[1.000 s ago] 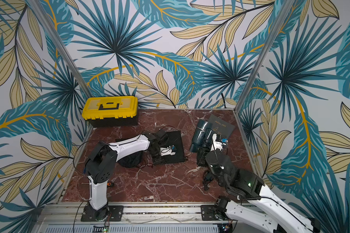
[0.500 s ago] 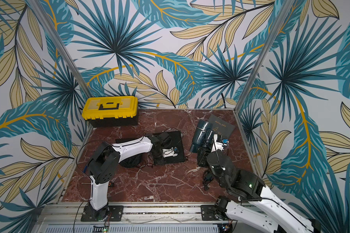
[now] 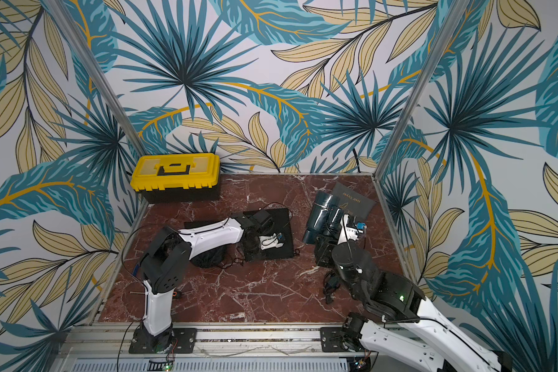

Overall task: Pack away hair dryers
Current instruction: Open the drawstring bag at the center of the board.

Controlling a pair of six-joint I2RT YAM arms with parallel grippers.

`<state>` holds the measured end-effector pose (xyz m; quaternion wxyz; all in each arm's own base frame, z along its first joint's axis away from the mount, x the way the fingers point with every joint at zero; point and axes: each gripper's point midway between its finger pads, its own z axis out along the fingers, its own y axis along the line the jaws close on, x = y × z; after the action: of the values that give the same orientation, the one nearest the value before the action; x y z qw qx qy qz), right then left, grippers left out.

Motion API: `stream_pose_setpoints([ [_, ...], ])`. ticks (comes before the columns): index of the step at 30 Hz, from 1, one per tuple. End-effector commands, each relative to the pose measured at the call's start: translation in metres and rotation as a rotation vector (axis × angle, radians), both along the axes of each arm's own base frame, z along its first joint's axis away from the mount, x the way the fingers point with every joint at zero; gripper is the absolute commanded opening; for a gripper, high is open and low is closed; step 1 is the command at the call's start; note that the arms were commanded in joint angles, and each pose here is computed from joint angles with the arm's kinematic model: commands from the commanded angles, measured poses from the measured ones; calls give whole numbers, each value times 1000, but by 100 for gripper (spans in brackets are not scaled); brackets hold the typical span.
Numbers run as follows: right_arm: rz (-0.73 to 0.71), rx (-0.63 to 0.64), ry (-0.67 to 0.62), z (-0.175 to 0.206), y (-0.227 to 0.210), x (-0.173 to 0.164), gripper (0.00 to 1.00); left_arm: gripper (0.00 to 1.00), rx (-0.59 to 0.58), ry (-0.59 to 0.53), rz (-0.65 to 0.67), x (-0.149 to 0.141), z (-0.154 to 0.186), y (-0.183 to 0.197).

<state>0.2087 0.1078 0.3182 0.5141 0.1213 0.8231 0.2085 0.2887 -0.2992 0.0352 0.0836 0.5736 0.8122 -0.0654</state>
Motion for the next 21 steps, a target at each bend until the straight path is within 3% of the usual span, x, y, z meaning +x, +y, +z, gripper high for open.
stream_pose_setpoints([
  [1, -1, 46, -40, 13, 1, 2, 0, 0, -11, -47, -4, 5, 13, -1],
  [7, 67, 44, 20, 10, 7, -9, 0, 0, -92, -107, 12, 18, 68, -12],
  [13, 208, 56, 179, -12, 34, -25, 0, 0, -195, -145, 69, 37, 119, -27],
  [21, 409, 241, 393, -69, 100, -42, 0, 0, -266, -191, 111, 57, 148, -42],
])
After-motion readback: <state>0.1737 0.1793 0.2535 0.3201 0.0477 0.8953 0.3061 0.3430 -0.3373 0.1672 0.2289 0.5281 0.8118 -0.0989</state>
